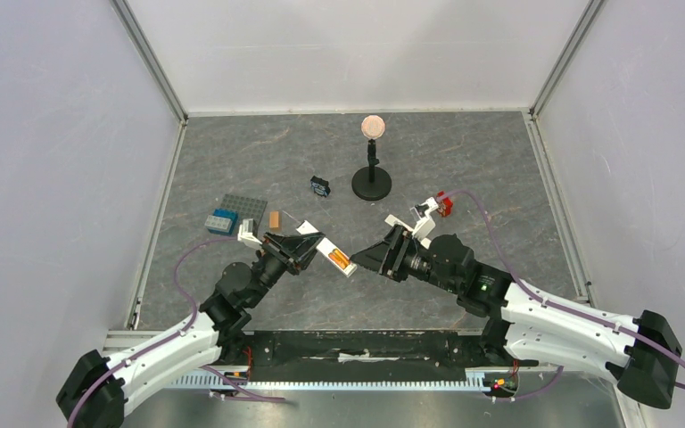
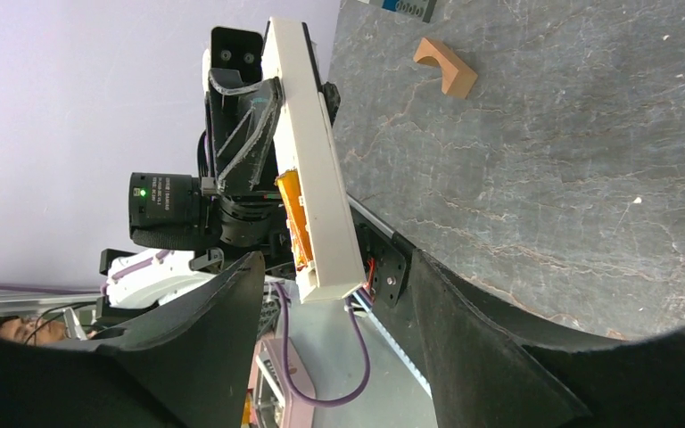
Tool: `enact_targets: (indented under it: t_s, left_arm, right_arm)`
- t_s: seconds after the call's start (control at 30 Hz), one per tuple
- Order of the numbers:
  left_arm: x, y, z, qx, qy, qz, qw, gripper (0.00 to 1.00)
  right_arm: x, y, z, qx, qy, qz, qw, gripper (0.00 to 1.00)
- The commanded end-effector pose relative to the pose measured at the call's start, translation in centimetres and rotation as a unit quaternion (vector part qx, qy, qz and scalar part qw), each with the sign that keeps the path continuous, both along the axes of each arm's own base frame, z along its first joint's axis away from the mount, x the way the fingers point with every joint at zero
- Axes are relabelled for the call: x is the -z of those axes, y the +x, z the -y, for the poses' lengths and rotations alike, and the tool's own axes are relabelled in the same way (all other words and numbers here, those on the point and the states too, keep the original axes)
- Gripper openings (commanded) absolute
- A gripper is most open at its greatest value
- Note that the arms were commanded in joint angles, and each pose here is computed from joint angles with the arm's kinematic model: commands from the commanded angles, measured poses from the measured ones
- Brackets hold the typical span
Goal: Load the batteries into the remote control
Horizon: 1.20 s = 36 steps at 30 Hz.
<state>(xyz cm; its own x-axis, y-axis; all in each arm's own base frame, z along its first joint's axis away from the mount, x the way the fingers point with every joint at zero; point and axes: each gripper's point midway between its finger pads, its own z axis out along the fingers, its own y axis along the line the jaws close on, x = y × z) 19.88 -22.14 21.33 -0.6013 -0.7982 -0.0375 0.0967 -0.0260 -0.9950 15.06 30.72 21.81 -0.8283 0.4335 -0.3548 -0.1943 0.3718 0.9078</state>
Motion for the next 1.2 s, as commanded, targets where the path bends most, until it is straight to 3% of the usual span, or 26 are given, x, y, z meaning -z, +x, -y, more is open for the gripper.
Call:
enact_targets:
  t_s: [0.0, 0.3, 0.57, 0.67, 0.87, 1.0, 1.17]
  left_arm:
    - [-1.9, 0.2, 0.0, -0.008, 0.007, 0.035, 0.999, 0.02]
    - [0.9, 0.5, 0.0, -0.013, 0.105, 0.016, 0.994, 0.02]
    - [4.0, 1.4, -0.6, -0.024, 0.239, -0.015, 0.971, 0.02]
    - [4.9, 2.2, -1.0, -0.024, 0.324, -0.029, 0.945, 0.02]
    - [7.3, 4.0, 0.1, 0.030, 0.487, -0.067, 0.870, 0.02]
    - [9.5, 4.9, 1.5, 0.084, 0.555, -0.093, 0.823, 0.02]
    - [11.0, 5.6, 2.1, 0.105, 0.593, -0.101, 0.792, 0.02]
  right_arm:
    - [-1.3, 0.4, -0.2, -0.004, -0.001, 0.037, 0.999, 0.65]
    - [-0.6, 2.2, -0.5, -0.033, -0.125, 0.155, 0.979, 0.67]
    - [3.7, 3.4, -0.5, -0.051, -0.213, 0.179, 0.959, 0.63]
    - [6.0, 4.0, 0.5, -0.028, -0.241, 0.159, 0.957, 0.62]
    - [10.9, 4.4, 2.6, 0.004, -0.294, 0.108, 0.950, 0.62]
    - [13.3, 4.2, 3.2, 0.007, -0.316, 0.086, 0.945, 0.60]
    - [14.6, 4.0, 3.6, 0.009, -0.323, 0.073, 0.944, 0.58]
